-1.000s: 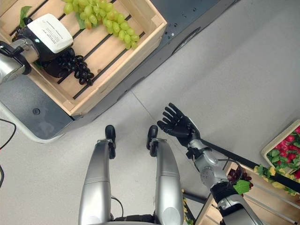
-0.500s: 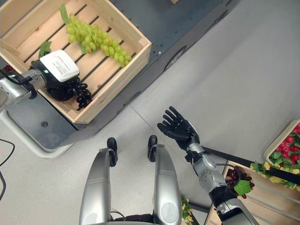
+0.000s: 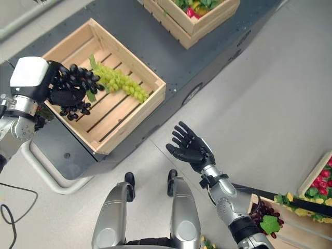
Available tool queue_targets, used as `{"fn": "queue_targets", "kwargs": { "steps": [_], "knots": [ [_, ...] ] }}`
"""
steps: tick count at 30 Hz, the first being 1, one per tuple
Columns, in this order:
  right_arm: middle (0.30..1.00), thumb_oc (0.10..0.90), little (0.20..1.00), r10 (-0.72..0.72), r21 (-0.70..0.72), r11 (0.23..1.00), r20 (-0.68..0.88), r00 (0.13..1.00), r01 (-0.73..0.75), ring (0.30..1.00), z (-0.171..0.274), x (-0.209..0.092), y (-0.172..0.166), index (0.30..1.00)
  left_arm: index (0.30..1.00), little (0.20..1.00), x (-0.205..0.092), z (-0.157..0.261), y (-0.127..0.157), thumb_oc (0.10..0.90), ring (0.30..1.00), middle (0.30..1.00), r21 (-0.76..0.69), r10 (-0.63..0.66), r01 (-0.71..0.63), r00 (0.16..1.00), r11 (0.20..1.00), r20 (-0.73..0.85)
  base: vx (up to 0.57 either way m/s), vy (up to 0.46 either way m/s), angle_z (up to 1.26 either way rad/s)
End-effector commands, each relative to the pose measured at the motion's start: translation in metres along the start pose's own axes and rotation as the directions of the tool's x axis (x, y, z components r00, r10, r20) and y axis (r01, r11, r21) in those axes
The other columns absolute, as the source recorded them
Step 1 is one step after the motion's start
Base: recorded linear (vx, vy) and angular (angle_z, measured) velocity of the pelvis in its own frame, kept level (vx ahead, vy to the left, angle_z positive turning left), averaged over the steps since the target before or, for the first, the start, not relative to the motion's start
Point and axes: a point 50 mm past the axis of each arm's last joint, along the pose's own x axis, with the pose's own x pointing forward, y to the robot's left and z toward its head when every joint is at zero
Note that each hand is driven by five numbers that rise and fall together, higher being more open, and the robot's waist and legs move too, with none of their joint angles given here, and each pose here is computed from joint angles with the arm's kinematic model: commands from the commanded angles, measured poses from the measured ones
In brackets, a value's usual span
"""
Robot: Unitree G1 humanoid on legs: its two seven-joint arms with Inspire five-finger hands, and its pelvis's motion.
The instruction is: Pick up the fruits from the basket on one side to the basket on the other side
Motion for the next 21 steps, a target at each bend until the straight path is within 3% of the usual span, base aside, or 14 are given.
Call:
{"fn": "queue_targets", "kwargs": {
  "steps": [1,7,11,17,21],
  "knots": [
    [0.9,0.8,0.9,0.164,-0.112,0.982,0.084,0.983,-0.154,0.9,0.023,0.007,0.019,0.9,0.3,0.3,0.018,0.009,0.041,0.4,0.3,0.3,-0.331,0.23,-0.24,0.971,0.913,-0.067,0.08,-0.05,-0.01],
    [0.9,0.8,0.9,0.153,-0.186,0.97,-0.038,0.987,-0.158,0.9,0.008,0.007,0.023,0.9,0.3,0.3,0.016,0.016,0.023,0.4,0.3,0.3,-0.638,0.122,-0.166,0.986,0.752,-0.113,0.09,-0.085,0.0],
    [0.9,0.8,0.9,0.23,-0.181,0.953,-0.093,0.969,-0.243,0.9,0.006,0.011,0.033,0.9,0.3,0.3,0.015,0.024,0.006,0.4,0.3,0.3,-0.805,0.01,-0.08,0.996,0.588,-0.092,0.07,-0.105,0.04],
    [0.9,0.8,0.9,0.296,-0.186,0.935,-0.066,0.953,-0.303,0.9,0.024,0.034,0.05,0.9,0.3,0.3,0.022,0.05,-0.01,0.4,0.3,0.3,-0.923,-0.051,0.016,0.999,0.384,-0.004,0.02,-0.102,0.07],
    [0.9,0.8,0.9,0.332,-0.202,0.919,-0.067,0.941,-0.339,0.9,0.035,0.052,0.065,0.9,0.3,0.3,0.027,0.065,-0.016,0.4,0.3,0.3,-0.942,-0.052,0.068,0.997,0.33,0.054,0.0,-0.091,0.01]
  ]
}}
